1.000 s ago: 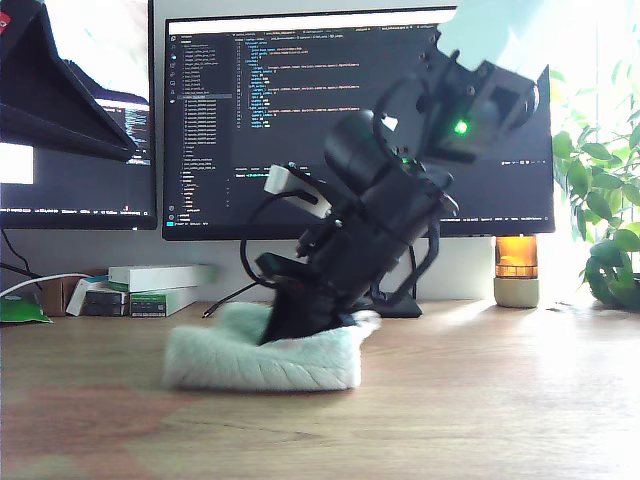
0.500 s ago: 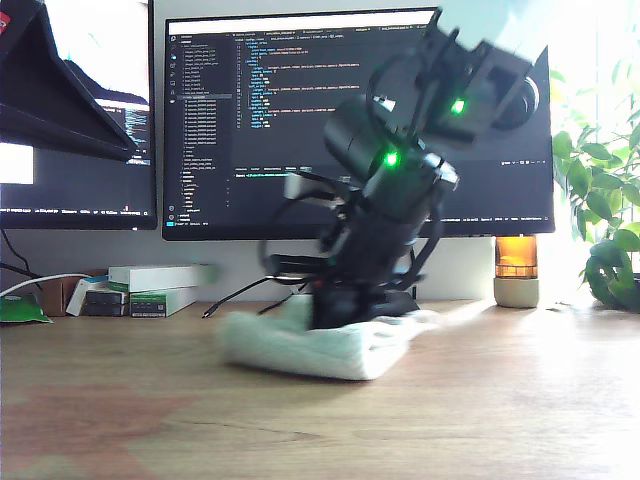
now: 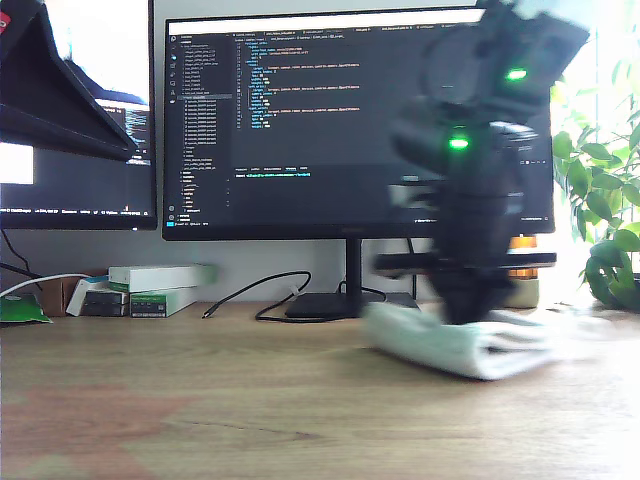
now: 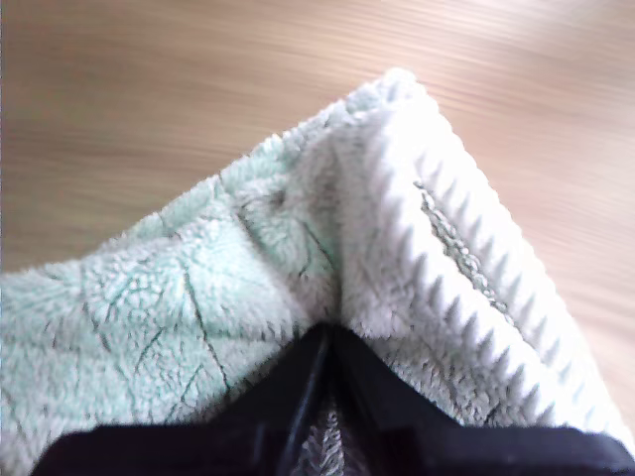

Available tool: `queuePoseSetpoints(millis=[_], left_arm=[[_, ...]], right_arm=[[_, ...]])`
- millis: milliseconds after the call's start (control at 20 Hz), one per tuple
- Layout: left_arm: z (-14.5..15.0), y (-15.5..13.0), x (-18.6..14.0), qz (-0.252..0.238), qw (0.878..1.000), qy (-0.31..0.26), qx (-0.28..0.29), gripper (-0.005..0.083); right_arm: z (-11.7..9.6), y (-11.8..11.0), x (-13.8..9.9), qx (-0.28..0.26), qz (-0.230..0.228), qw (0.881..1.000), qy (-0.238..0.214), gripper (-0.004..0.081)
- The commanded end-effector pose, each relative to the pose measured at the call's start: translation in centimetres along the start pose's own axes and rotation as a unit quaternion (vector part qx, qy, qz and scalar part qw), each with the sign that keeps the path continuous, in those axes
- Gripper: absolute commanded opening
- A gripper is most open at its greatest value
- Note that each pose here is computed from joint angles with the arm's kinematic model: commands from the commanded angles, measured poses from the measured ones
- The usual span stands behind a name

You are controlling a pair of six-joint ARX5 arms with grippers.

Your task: Fold the tea towel to a neat square and place it to the right

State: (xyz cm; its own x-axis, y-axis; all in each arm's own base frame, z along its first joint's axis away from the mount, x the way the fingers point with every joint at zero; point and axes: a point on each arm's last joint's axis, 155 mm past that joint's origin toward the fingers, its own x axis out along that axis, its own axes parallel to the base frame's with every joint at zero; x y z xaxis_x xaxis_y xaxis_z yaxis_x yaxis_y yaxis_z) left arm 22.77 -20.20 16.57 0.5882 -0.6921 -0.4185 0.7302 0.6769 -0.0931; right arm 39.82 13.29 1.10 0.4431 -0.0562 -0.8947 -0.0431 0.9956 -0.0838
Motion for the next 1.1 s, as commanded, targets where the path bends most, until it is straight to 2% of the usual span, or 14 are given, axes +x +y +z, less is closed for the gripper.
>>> queuePoseSetpoints(millis=[0, 200, 450, 650, 800, 900, 1050], left_arm=[[-0.7, 0.0, 0.2, 0.0, 1.0, 0.005, 0.0, -0.0024], [-0.6, 0.0, 0.2, -0.001, 1.0, 0.004, 0.0, -0.0024], [-0.5, 0.0, 0.2, -0.001, 1.0, 0.003, -0.001, -0.0024], [-0.3, 0.0, 0.2, -0.002, 1.0, -0.001, -0.002, -0.0024], [-0.4, 0.0, 0.2, -0.002, 1.0, 0.0, -0.002, -0.0024], [-0.4, -0.1, 0.2, -0.003, 1.0, -0.001, -0.003, -0.0024], [-0.3, -0.2, 0.2, -0.006, 1.0, -0.001, -0.004, -0.0024]], right_arm=[[-10.9, -5.0, 3.4, -0.005, -0.069, 0.987, 0.145, 0.0002], [-13.0, -7.1, 0.9, 0.033, -0.072, 0.988, 0.131, 0.0002], [-15.2, -8.6, -2.6, 0.086, -0.074, 0.987, 0.114, 0.0005], [-16.8, -9.4, -4.2, 0.128, -0.083, 0.982, 0.111, 0.0064], [-15.9, -9.3, -4.4, 0.156, -0.077, 0.981, 0.086, 0.0073], [-15.6, -9.9, -4.5, 0.173, -0.092, 0.978, 0.075, 0.0077], [-14.5, -10.0, -4.4, 0.177, -0.092, 0.979, 0.052, 0.0077]])
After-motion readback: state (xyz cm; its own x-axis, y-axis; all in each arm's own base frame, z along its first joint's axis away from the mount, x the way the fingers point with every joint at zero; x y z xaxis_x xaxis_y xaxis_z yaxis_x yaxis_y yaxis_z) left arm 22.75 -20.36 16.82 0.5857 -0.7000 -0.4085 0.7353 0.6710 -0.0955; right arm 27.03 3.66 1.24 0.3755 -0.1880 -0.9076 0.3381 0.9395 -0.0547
